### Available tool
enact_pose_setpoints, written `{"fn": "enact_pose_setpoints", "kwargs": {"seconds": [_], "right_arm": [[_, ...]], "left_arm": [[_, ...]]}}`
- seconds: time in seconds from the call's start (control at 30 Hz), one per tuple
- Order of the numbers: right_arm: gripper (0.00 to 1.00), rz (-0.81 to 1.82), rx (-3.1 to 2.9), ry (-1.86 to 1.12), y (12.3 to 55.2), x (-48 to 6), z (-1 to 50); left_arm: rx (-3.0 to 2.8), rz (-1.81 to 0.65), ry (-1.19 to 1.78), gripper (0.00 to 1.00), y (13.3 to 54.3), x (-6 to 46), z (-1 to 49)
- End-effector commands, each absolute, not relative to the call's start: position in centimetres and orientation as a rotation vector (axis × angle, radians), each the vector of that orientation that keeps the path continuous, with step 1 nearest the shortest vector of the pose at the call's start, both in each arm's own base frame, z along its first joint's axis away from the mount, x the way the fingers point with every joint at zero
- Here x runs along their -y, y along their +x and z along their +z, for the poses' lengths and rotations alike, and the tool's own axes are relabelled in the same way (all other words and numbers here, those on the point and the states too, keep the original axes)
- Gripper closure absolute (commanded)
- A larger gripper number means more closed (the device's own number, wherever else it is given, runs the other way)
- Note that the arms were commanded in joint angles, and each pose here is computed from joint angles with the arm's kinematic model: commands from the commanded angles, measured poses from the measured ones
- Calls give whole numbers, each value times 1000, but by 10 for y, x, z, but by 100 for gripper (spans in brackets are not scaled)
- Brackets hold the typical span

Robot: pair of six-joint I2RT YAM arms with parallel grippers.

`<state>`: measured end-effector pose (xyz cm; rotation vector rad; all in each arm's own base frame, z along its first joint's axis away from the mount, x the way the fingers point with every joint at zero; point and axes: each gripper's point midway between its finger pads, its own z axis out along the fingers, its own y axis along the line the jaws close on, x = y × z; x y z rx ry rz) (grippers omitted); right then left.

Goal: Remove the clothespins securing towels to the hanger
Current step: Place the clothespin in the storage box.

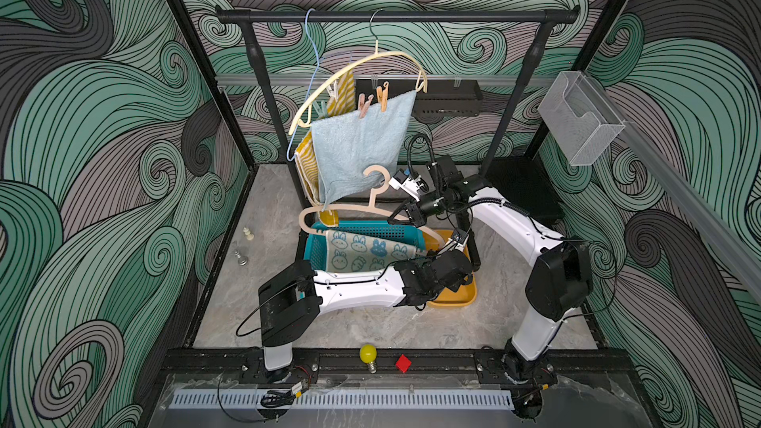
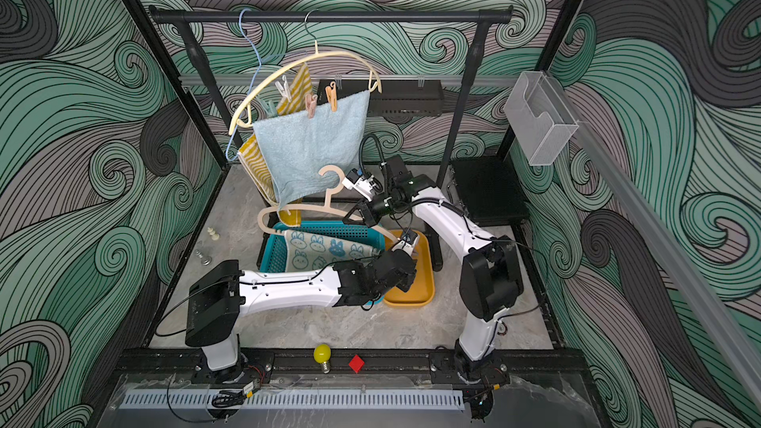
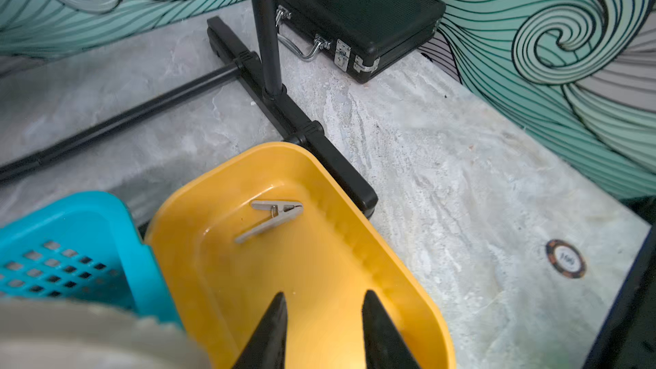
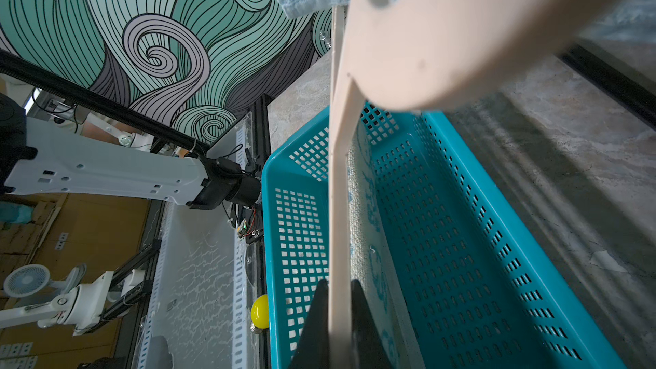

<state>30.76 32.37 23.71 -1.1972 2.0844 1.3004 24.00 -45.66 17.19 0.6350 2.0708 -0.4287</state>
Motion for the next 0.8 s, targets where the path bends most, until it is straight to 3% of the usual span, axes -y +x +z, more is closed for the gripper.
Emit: {"fn": "enact_pose_setpoints", "kwargs": {"seconds": [0.0,0.77], "right_arm": [[100,1341,-2045,-1223,303,-323,248],[100,1238,-2027,-1174,312,-316,273]], "left_arm": [[-2070,-345,598,58,251,448,175],[-2036,-527,636,58,209,414,240]]}}
